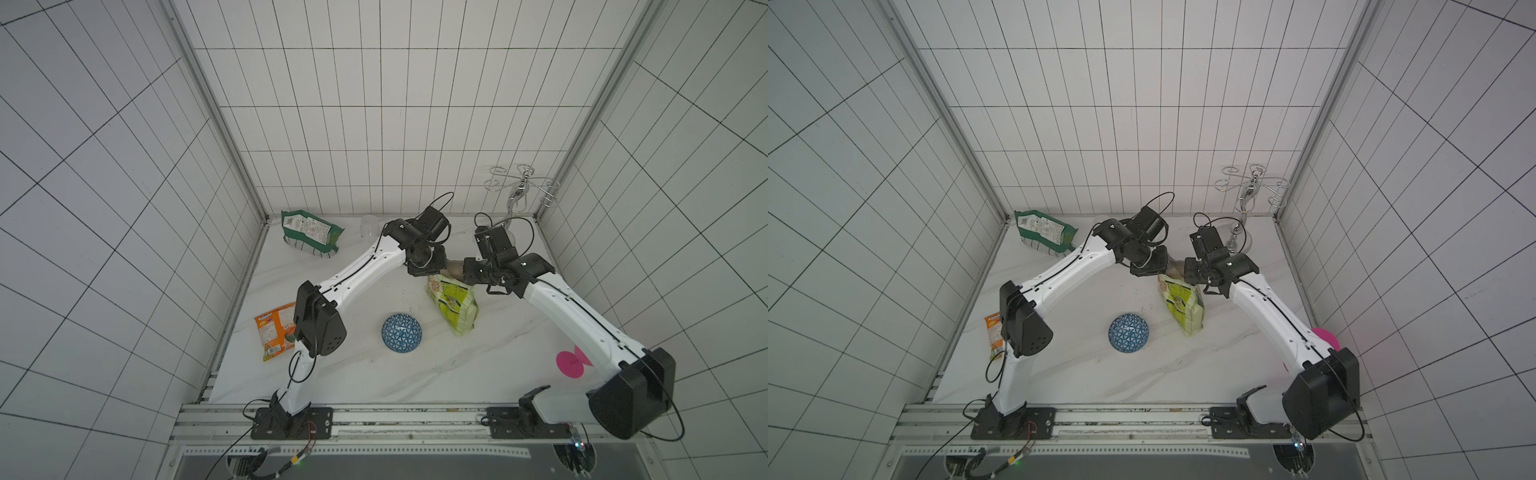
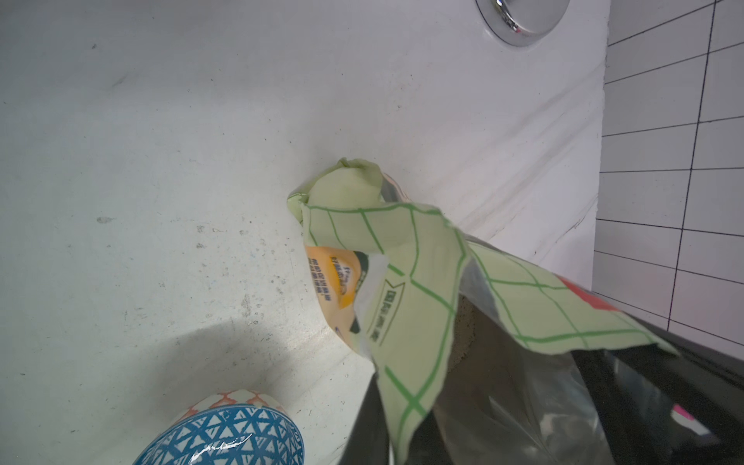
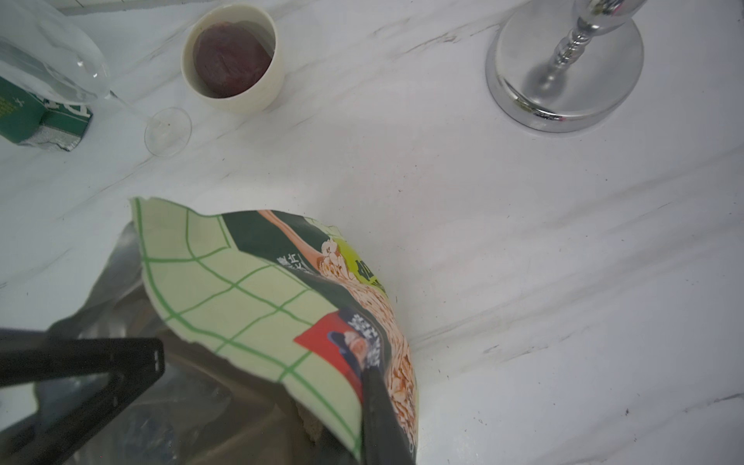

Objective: Pour the oats into the breakfast bowl
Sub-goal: Open the oats bag at the center of the board.

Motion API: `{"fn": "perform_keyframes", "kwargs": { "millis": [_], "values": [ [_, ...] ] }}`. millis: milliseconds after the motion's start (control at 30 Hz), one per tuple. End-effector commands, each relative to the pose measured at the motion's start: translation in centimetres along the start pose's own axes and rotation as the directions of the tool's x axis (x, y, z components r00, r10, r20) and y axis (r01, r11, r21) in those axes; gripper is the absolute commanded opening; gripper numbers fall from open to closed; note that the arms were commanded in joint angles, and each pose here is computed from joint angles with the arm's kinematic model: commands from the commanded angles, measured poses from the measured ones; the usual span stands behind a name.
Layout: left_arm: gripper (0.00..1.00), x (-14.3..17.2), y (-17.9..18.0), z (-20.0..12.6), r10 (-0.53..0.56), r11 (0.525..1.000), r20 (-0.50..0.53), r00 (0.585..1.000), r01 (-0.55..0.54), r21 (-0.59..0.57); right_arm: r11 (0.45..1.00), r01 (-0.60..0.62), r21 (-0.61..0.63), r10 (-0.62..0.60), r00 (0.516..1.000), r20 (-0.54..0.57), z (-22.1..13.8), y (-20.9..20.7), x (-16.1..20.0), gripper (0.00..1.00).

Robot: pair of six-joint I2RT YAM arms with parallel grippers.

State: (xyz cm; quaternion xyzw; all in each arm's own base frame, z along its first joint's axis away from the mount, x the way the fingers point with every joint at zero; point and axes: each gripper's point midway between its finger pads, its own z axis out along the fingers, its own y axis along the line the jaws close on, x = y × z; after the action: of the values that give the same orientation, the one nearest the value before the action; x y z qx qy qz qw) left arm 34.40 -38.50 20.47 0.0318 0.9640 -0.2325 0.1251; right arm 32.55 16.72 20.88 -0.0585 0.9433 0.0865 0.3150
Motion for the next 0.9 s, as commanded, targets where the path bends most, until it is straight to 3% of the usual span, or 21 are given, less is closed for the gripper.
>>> {"fn": "perform_keyframes", "kwargs": {
  "millis": [0, 33, 167, 467, 600, 700, 767, 867],
  "values": [
    [0.35, -1.2, 0.0, -1.4, -0.006, 1.0, 0.051, 0.999, 0.005, 0.019, 0.999, 0.011, -0.031, -0.011, 1.0, -0.012, -0.1, 0.0, 0.3, 0.21],
    [0.45, -1.1, -0.1, -1.6, -0.012, 1.0, 0.056, 0.998, 0.01, 0.028, 0.999, 0.011, -0.037, -0.012, 1.0, -0.019, 0.0, 0.0, 0.6, 0.22],
    [0.57, -0.2, -0.7, -2.3, -0.055, 0.996, 0.059, 0.997, 0.051, 0.074, 0.998, 0.001, -0.071, -0.003, 1.0, -0.027, -0.4, 0.5, 1.0, 0.22],
    [0.56, 4.3, -2.8, -0.4, -0.147, 0.982, -0.006, 0.989, 0.147, 0.116, 0.995, -0.03, -0.094, 0.029, 1.0, -0.01, -0.8, 0.8, 0.8, 0.17],
    [0.48, 5.2, -3.3, 1.0, -0.19, 0.975, -0.037, 0.981, 0.193, 0.108, 0.996, -0.031, -0.088, 0.03, 0.999, -0.009, -0.5, 0.6, 0.9, 0.1],
    [0.23, 4.9, -3.4, 0.8, -0.221, 0.969, -0.04, 0.974, 0.224, 0.102, 0.997, -0.039, -0.068, 0.038, 0.999, -0.012, -0.1, 0.3, 1.0, 0.0],
    [0.05, 4.3, -3.5, -0.1, -0.228, 0.967, -0.025, 0.973, 0.23, 0.106, 0.997, -0.052, -0.049, 0.052, 0.999, -0.008, 0.0, -0.1, 0.8, 0.0],
    [0.0, 2.8, -3.0, -1.9, -0.233, 0.968, 0.021, 0.972, 0.23, 0.096, 0.996, -0.081, -0.031, 0.081, 0.996, 0.02, 0.0, -0.7, 0.0, 0.0]
  ]
}}
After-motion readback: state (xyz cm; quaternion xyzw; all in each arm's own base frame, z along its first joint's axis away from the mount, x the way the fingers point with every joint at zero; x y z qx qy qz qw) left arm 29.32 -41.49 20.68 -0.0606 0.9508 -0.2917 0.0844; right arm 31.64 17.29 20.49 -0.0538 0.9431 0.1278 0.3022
